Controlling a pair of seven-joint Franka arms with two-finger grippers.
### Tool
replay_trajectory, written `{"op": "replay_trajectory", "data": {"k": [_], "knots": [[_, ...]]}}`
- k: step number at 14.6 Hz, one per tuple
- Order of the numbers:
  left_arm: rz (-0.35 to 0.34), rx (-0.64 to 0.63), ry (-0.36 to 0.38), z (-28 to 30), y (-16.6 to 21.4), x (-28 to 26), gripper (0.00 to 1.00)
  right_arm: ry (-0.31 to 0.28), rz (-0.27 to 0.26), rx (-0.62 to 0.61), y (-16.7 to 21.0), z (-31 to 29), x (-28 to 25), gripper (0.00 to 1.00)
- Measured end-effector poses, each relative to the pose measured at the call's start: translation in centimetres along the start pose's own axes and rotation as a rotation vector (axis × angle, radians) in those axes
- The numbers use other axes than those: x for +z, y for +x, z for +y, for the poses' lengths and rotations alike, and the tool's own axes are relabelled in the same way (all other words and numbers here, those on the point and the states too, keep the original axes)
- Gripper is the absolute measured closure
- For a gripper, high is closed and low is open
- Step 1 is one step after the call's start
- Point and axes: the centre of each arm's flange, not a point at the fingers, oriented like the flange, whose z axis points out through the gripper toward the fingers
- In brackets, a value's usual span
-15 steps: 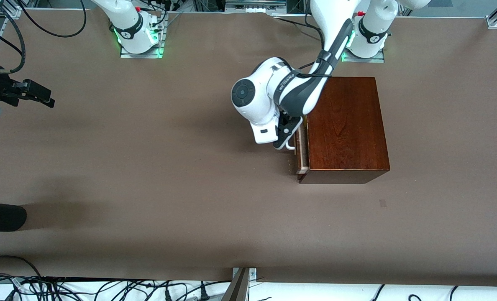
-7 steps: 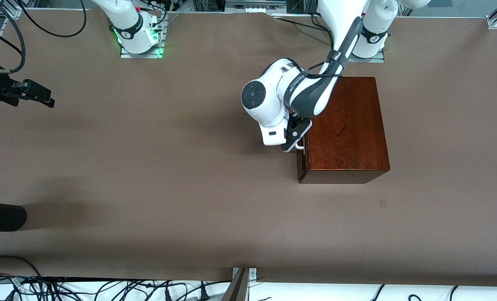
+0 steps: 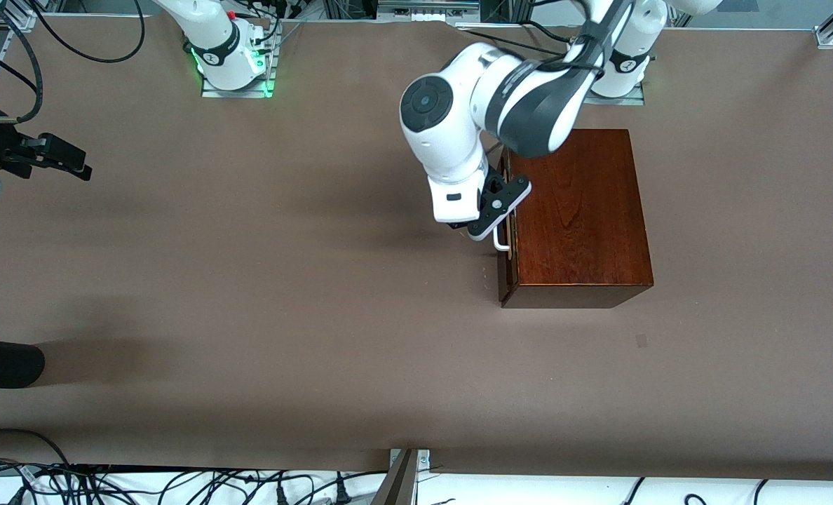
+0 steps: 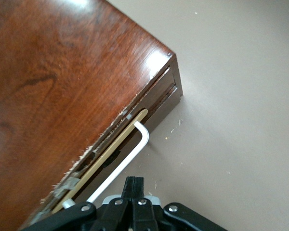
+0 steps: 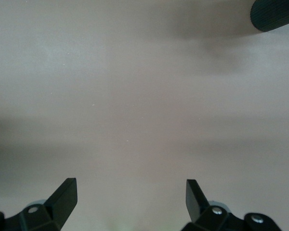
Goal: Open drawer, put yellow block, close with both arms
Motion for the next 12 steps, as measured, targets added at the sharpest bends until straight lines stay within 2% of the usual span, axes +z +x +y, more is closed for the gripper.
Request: {"op": "replay_trajectory", "data": {"k": [6,10,12], "knots": [[-0.073,0.084,-0.042,-4.2,12.2,-2.2,0.41,0.000,0.000,0.000,0.0,0.0,0.0,0.00],[-0.112,0.211,-0.094,-9.0,19.0,-4.5,0.04,0.000,0.000,0.000,0.0,0.0,0.0,0.00],[-0.104,0.262,-0.119,-11.1,20.8,-6.3,0.00,0.000,0.000,0.000,0.0,0.0,0.0,0.00]]}}
